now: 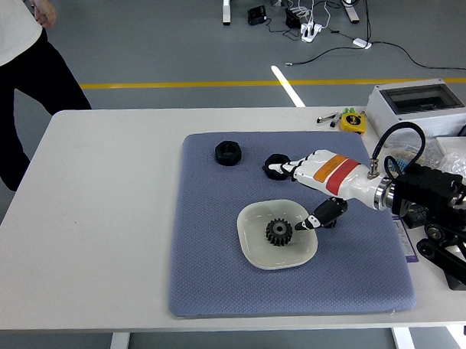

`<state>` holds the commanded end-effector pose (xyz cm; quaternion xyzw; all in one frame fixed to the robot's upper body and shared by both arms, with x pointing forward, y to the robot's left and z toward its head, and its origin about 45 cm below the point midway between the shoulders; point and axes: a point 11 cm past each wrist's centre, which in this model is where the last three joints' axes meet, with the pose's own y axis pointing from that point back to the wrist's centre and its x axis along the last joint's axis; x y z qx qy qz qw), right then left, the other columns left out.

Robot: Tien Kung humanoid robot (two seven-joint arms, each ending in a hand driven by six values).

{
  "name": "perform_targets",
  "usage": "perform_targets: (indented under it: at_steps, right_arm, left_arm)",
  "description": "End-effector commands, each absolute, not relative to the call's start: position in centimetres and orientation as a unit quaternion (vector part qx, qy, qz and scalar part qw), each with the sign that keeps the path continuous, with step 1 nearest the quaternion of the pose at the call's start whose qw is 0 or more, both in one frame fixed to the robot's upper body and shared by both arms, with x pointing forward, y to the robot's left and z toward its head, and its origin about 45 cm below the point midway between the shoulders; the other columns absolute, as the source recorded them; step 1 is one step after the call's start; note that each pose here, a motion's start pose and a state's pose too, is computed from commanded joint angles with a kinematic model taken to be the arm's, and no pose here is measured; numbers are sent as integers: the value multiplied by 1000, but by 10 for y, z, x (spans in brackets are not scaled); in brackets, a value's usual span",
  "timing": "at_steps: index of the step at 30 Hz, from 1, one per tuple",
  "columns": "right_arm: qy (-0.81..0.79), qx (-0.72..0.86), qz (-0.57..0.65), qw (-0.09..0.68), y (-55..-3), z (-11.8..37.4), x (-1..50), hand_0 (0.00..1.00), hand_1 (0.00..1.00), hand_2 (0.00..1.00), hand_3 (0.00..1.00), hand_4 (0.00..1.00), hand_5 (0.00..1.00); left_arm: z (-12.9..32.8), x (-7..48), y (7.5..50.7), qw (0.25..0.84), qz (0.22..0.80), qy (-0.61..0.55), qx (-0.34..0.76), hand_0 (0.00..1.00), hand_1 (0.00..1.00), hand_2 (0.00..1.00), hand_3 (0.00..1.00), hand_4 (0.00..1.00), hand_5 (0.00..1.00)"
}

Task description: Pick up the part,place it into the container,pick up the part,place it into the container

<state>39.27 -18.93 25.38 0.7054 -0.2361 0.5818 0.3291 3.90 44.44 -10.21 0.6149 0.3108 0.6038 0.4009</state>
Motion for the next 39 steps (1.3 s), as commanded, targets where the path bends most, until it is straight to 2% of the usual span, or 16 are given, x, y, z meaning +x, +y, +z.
perform_targets:
  at_steps: [3,4,9,10,27,28,33,34,39]
  right_arm:
    - [-260,704,564,344,-207,251,403,543,625,766,866,998,321]
    - [-265,704,559,349,-212,248,406,537,620,731,794,998,304]
    - [-278,706,527,383,-233,222,417,537,620,731,794,998,304]
    - [-277,708,521,389,-236,216,418,539,620,716,747,995,277]
    - [-248,716,508,410,-236,186,409,533,616,705,717,970,268]
    - [-250,716,506,410,-237,185,410,509,601,689,655,910,244]
    - [-259,715,501,414,-243,181,411,509,601,689,655,910,244]
    - [-260,715,500,414,-243,180,411,490,569,635,587,842,204]
    - [-259,719,496,411,-242,177,408,490,569,635,587,842,204]
  left_arm:
    - [-102,39,444,401,604,312,614,717,611,724,622,727,684]
    - [-102,39,444,401,604,312,614,717,610,722,621,725,684]
    - [-103,39,443,402,602,313,615,717,610,722,621,725,684]
    - [-103,39,442,402,602,314,614,717,613,725,622,721,680]
    - [-104,38,439,404,599,316,614,715,617,727,622,721,682]
    - [-104,39,439,404,600,316,614,716,617,726,622,720,682]
    - [-104,40,439,404,601,316,612,716,617,726,622,720,682]
    - [-104,40,439,404,602,316,612,716,619,726,622,720,682]
    - [-104,40,439,405,601,316,612,716,619,726,622,720,682]
